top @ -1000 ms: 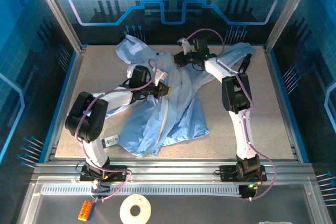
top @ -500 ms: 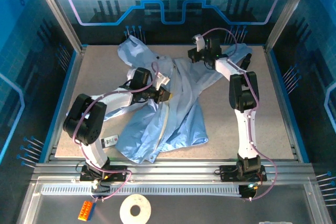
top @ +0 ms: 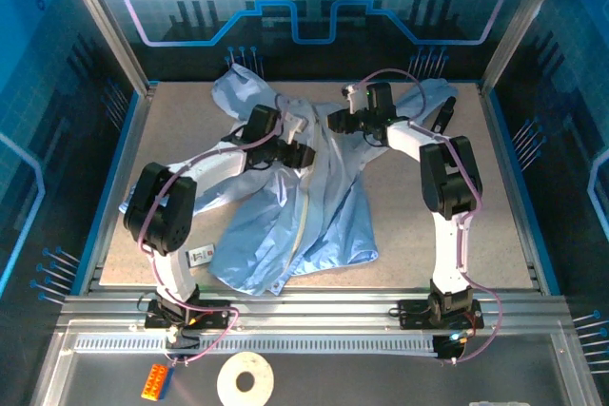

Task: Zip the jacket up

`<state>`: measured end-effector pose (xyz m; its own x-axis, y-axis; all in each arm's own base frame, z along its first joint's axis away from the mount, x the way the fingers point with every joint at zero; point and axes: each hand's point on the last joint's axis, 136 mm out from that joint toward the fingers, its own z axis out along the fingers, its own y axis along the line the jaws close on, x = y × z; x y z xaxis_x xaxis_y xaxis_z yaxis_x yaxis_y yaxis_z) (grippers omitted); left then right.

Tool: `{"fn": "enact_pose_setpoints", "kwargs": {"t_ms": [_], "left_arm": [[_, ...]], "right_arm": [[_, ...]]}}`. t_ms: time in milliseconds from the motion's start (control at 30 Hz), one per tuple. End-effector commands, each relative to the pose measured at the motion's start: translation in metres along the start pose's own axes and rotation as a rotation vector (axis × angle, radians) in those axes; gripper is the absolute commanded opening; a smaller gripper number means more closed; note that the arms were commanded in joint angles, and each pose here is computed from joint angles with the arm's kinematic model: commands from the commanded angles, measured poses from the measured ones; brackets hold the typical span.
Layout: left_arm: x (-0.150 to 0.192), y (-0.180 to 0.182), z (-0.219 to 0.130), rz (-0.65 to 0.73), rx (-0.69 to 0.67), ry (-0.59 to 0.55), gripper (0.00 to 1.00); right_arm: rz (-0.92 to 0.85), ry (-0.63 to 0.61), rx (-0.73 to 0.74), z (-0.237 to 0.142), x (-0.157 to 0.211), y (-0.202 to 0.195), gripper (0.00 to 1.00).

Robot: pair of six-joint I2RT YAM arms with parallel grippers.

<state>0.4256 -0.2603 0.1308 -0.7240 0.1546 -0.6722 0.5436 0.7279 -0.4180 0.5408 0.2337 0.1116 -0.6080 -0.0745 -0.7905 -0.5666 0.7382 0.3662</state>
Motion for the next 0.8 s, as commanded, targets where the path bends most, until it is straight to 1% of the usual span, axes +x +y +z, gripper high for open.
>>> {"fn": "enact_pose_setpoints", "kwargs": {"t_ms": [0,133,267,367,500,567,600,633,667,733,767], "left_arm": [[-0.017,0.018,0.012,-0.129,-0.114,0.001,0.53],[-0.024,0.037,0.036,-0.172,-0.208,0.034,0.54],[-0.017,0.048,0.056,-0.198,-0.264,0.078,0.55],[-0.008,0.051,0.066,-0.215,-0.285,0.1,0.55],[0.001,0.059,0.077,-0.196,-0.309,0.119,0.57],[0.001,0.062,0.082,-0.187,-0.294,0.114,0.56],[0.0,0.063,0.086,-0.187,-0.273,0.104,0.54],[-0.003,0.064,0.087,-0.191,-0.248,0.09,0.48],[-0.007,0.064,0.087,-0.193,-0.223,0.073,0.4],[-0.019,0.065,0.083,-0.174,-0.168,0.018,0.15],[-0.024,0.064,0.079,-0.145,-0.148,-0.009,0.06]], "right_arm": [[0.003,0.003,-0.031,0.004,0.0,0.02,0.46],[0.06,0.055,-0.012,0.009,0.017,0.017,0.49],[0.117,0.117,0.015,0.009,0.039,0.017,0.5],[0.15,0.168,0.063,0.007,0.055,0.012,0.49],[0.159,0.201,0.176,-0.003,0.064,-0.003,0.45],[0.158,0.226,0.219,-0.006,0.069,-0.012,0.37],[0.162,0.233,0.237,-0.007,0.071,-0.016,0.31],[0.171,0.236,0.251,-0.01,0.074,-0.021,0.24],[0.178,0.234,0.261,-0.013,0.075,-0.024,0.19],[0.195,0.218,0.285,-0.022,0.076,-0.03,0.1],[0.205,0.211,0.298,-0.025,0.077,-0.033,0.07]]}}
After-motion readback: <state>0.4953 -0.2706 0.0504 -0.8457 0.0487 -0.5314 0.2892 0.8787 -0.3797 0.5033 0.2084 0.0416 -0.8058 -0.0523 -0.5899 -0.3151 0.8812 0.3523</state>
